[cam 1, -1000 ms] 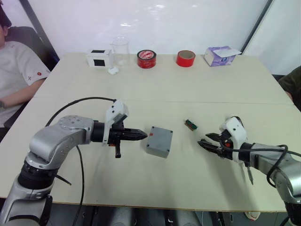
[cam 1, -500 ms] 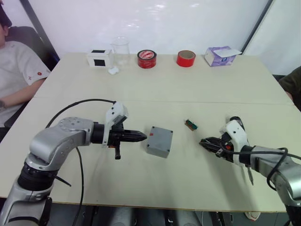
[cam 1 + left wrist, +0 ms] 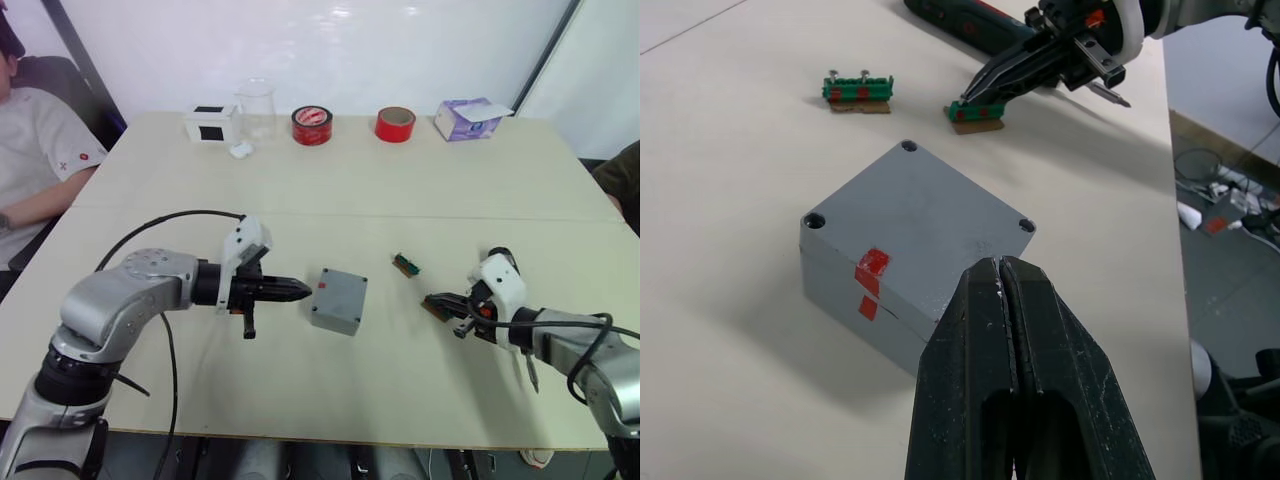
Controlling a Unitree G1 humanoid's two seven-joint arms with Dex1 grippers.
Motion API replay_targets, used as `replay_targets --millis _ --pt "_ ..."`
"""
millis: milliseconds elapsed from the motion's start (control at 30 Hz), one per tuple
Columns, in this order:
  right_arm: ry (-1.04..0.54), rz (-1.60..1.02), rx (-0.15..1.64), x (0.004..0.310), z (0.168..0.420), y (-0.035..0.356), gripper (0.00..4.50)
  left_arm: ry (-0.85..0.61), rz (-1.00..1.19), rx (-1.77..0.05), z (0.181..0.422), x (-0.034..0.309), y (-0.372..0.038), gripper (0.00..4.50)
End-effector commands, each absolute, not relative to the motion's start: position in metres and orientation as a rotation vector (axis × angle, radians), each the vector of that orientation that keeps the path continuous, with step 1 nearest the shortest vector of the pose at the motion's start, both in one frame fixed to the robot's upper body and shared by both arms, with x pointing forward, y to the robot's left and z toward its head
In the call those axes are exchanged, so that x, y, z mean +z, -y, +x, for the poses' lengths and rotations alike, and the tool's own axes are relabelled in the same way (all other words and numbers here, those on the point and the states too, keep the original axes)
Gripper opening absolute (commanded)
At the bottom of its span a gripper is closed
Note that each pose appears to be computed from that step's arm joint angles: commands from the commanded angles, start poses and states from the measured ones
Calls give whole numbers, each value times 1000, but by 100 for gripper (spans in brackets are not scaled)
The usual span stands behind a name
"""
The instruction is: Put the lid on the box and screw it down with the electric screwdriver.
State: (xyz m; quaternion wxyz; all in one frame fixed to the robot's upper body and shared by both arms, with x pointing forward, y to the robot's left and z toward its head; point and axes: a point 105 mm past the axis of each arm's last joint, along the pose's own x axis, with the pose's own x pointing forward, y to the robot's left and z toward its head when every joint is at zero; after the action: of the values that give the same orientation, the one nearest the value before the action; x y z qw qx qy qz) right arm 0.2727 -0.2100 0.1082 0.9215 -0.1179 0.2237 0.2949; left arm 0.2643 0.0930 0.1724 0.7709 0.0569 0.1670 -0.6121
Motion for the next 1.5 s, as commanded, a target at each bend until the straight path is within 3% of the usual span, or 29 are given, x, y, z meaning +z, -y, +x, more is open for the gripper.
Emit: replay_targets --millis 33,133,233,633,733,867,1500 --pt "-426 -272 600 117 276 212 27 -326 143 -1343 261 179 -91 0" --pt "-426 -276 603 116 275 213 103 -326 142 -1343 261 179 -91 0" --pt "-417 -268 602 118 276 212 232 -326 141 -1343 261 179 -91 0" --pt "-409 -252 623 117 279 206 232 -330 140 -1339 260 178 -92 0" --pt "-416 -278 637 114 279 205 163 -331 140 -1337 260 178 -92 0" --pt "-412 -292 637 112 282 205 4 -330 139 -1333 260 178 -92 0" --pt "-361 -279 661 131 281 203 4 -332 133 -1333 262 178 -92 0"
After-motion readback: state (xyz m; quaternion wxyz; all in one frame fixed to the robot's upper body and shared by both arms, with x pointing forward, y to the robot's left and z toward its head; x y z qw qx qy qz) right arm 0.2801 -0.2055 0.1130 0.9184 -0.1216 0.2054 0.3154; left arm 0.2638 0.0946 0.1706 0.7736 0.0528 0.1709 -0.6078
